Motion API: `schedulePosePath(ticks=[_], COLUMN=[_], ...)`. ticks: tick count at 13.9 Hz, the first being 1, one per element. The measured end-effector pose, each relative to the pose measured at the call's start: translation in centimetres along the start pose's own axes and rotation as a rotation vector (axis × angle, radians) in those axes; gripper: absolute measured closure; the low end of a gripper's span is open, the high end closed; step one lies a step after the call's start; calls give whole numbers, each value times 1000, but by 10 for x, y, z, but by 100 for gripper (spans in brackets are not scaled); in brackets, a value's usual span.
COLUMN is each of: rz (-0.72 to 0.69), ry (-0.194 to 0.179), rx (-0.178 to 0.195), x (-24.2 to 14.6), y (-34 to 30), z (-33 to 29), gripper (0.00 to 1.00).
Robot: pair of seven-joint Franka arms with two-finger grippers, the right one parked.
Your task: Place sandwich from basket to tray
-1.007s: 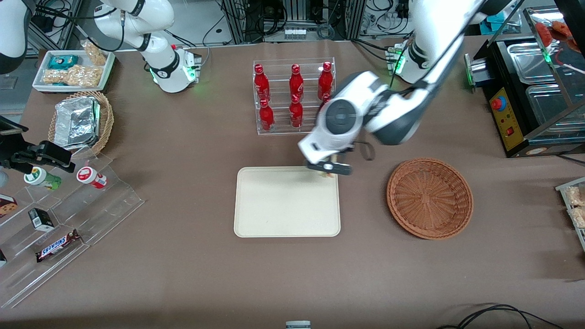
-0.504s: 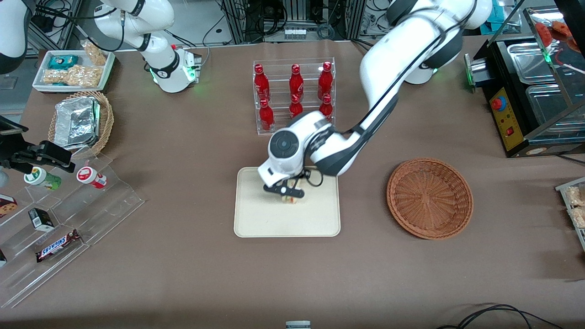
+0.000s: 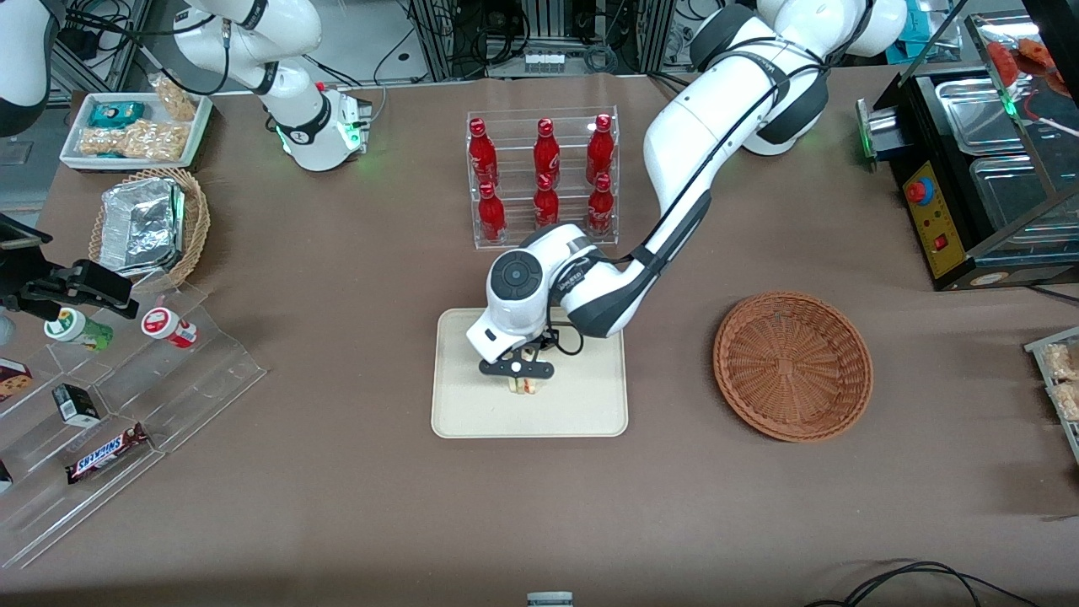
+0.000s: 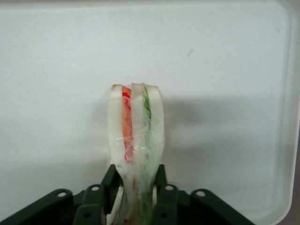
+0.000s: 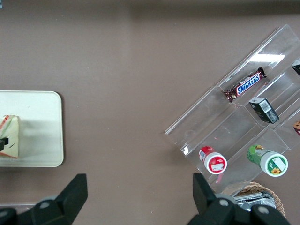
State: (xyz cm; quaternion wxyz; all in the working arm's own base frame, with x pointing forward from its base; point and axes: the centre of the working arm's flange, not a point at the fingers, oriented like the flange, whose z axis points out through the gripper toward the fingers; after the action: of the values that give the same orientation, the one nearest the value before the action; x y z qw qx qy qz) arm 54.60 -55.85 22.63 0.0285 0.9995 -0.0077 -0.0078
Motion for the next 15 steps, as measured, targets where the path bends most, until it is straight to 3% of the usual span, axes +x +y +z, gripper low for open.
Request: schedulePosePath(ticks=[3, 5, 6, 8, 10, 12, 15], rz=[-42, -77, -107, -148, -150, -162, -167], ry=[16, 16, 11, -24, -77, -121, -170], rx=[11, 38, 33, 35, 71, 120, 144], x=[8, 15, 21, 29, 29, 35, 43], y=[-3, -13, -26, -67, -118, -178, -271], z=[-27, -84, -124, -206, -264, -295, -326], gripper=[24, 4, 0, 0, 0, 0, 0])
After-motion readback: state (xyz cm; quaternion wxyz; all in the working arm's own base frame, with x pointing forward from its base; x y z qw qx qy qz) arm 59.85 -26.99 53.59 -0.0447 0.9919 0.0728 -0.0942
